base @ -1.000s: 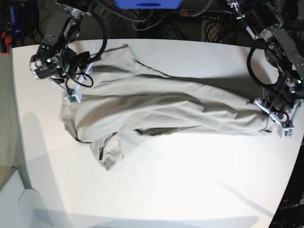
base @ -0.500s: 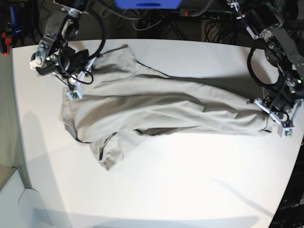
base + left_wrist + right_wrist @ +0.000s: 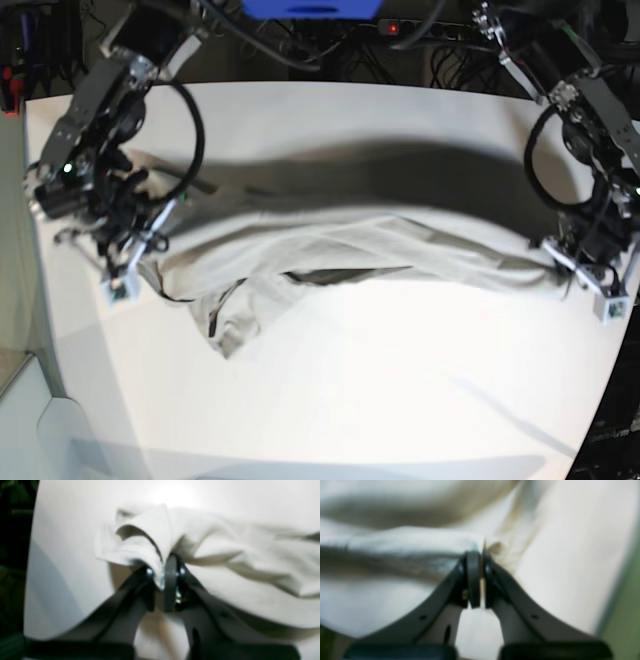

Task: Layout the t-shirt on the table in an organized manner, then fold the t-shirt properly
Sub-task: 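Lift the beige shirt with both grippers and shake it out, then lower the shirt onto the table with both grippers, spreading it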

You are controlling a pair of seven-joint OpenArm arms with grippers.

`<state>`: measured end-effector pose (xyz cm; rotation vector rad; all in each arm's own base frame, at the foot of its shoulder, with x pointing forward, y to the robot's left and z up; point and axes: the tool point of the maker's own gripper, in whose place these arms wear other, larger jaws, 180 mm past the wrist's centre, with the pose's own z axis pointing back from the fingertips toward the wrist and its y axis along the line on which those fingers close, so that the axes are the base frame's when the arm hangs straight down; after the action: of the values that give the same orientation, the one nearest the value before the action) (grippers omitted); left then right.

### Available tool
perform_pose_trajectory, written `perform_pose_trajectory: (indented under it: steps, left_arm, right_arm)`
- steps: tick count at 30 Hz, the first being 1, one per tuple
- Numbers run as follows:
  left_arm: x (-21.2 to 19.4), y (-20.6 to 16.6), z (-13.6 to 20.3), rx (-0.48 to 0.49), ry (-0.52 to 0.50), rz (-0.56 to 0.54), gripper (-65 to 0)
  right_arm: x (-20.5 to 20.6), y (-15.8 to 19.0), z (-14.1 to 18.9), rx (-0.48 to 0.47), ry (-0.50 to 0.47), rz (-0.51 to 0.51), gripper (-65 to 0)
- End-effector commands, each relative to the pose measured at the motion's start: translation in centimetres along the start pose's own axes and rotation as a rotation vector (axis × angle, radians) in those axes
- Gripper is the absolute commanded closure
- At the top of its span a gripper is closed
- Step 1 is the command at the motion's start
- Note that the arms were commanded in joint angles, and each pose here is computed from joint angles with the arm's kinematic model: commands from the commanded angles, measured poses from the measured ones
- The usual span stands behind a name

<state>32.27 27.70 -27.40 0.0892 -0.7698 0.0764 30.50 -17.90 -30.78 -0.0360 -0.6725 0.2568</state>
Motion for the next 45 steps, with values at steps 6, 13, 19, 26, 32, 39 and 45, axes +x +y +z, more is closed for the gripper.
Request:
perform_pose_trajectory:
  steps: [6, 13, 19, 26, 32, 39, 45]
  left_arm:
    - [8.1, 0.3, 1.8, 0.003, -0.207, 0.014, -0.2]
    - [13.9, -1.3, 2.2, -0.047, -0.299, 0.002, -0.2]
    - [17.6, -5.3, 0.0, -0.154, -0.304, -0.053, -0.2]
    - [23.5, -10.1, -3.0, -0.315, -0.390, -0.018, -0.1]
    - [28.1, -12.7, -2.8, -0.413, -0.490, 0.064, -0.1]
    - [29.7, -13.4, -1.8, -0.436, -0.535, 0.078, -0.1]
    - [24.7, -12.2, -4.0, -0.390, -0.441, 0.059, -0.1]
  right_arm:
    - [8.6, -4.5, 2.8, -0.120, -0.203, 0.048, 0.0]
    - [17.9, -8.3, 7.0, -0.203, -0.407, 0.064, 0.0]
    - [24.7, -12.7, 9.6, -0.221, -0.480, 0.046, 0.0]
    - [32.7, -19.2, 12.2, -0.152, -0.586, -0.015, 0.0]
    - [33.8, -21.8, 10.0, -0.072, -0.594, -0.066, 0.0]
    - [32.4, -22.9, 10.6, -0.125, -0.519, -0.040, 0.0]
    - [31.4, -22.7, 16.7, -0.255, -0.629, -0.009, 0.0]
